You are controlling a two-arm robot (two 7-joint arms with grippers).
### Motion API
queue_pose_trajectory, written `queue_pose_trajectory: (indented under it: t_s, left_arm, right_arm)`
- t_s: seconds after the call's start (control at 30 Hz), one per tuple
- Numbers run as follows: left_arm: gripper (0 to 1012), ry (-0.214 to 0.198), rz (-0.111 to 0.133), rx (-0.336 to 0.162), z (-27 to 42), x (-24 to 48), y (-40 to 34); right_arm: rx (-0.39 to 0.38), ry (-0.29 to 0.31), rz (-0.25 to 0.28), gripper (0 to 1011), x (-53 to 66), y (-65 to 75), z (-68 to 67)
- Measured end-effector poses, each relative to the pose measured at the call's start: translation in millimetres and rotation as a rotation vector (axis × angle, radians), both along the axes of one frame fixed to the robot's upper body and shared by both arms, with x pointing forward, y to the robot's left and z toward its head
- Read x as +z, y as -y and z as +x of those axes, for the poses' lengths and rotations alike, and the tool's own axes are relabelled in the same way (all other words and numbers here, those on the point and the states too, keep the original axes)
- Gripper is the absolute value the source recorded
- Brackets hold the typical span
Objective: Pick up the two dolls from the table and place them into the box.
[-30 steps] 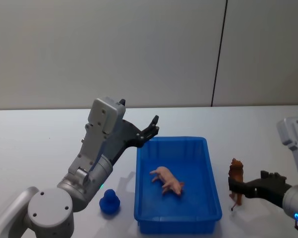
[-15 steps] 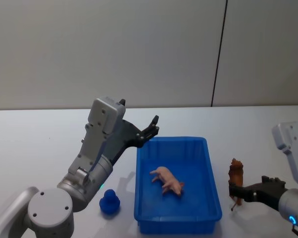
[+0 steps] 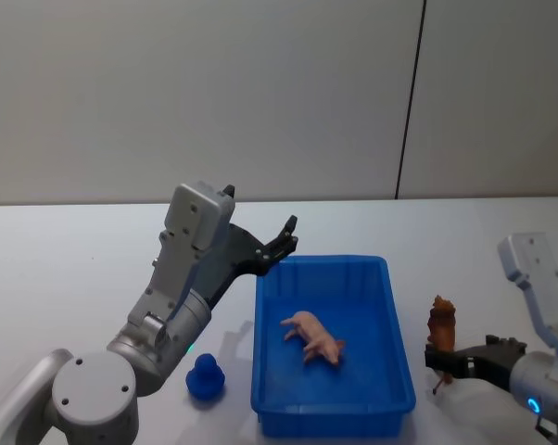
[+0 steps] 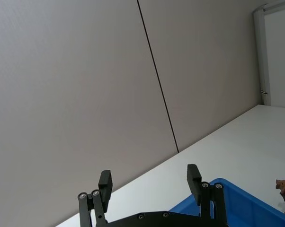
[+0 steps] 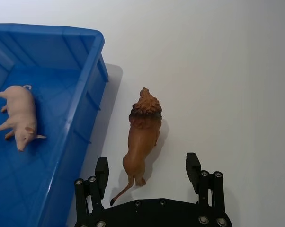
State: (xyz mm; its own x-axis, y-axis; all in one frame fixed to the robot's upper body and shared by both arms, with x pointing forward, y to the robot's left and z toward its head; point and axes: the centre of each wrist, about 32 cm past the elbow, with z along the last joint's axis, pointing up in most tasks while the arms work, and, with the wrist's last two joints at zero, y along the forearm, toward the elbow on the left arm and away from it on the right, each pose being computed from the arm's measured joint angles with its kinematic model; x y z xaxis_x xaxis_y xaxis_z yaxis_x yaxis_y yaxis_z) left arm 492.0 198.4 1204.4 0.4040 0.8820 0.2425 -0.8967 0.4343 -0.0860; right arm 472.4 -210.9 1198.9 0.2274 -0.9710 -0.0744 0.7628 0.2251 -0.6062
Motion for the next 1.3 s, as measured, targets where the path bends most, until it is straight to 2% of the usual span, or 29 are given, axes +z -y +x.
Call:
queue_pose_trajectory:
  t_s: [0.33,0.57,0.73,0.87,0.9,1.0,1.1,1.13,1.3]
  left_arm:
    - [1001,0.000,0.000,0.000,0.0,0.0,0.0]
    - [1001,0.000,0.000,0.000,0.0,0.0,0.0]
    - [1001,0.000,0.000,0.000,0.0,0.0,0.0]
    - [1001,0.000,0.000,0.000,0.0,0.0,0.0]
    - [1001,0.000,0.000,0.000,0.0,0.0,0.0]
    - [1001,0.000,0.000,0.000,0.0,0.0,0.0]
    - [1001,0.000,0.000,0.000,0.0,0.0,0.0]
    - [1001,0.000,0.000,0.000,0.0,0.0,0.0]
    - [1001,0.000,0.000,0.000,0.0,0.0,0.0]
  right_arm:
    - [0.012,-0.023,0.005,1001,-6.3,-6.3,15.2]
    - [0.020,-0.032,0.008,999,-8.3,-9.1,21.1]
    - [0.023,-0.035,0.009,893,-9.2,-10.3,23.5]
    - [0.025,-0.038,0.010,754,-9.9,-11.2,25.3]
    - [0.025,-0.038,0.010,754,-9.9,-11.4,25.5]
    - [0.026,-0.039,0.010,643,-10.2,-11.7,26.2]
    - [0.027,-0.039,0.011,586,-10.2,-11.9,26.8]
    - [0.027,-0.040,0.011,518,-10.3,-12.2,27.0]
    - [0.029,-0.041,0.011,358,-10.6,-12.5,27.7]
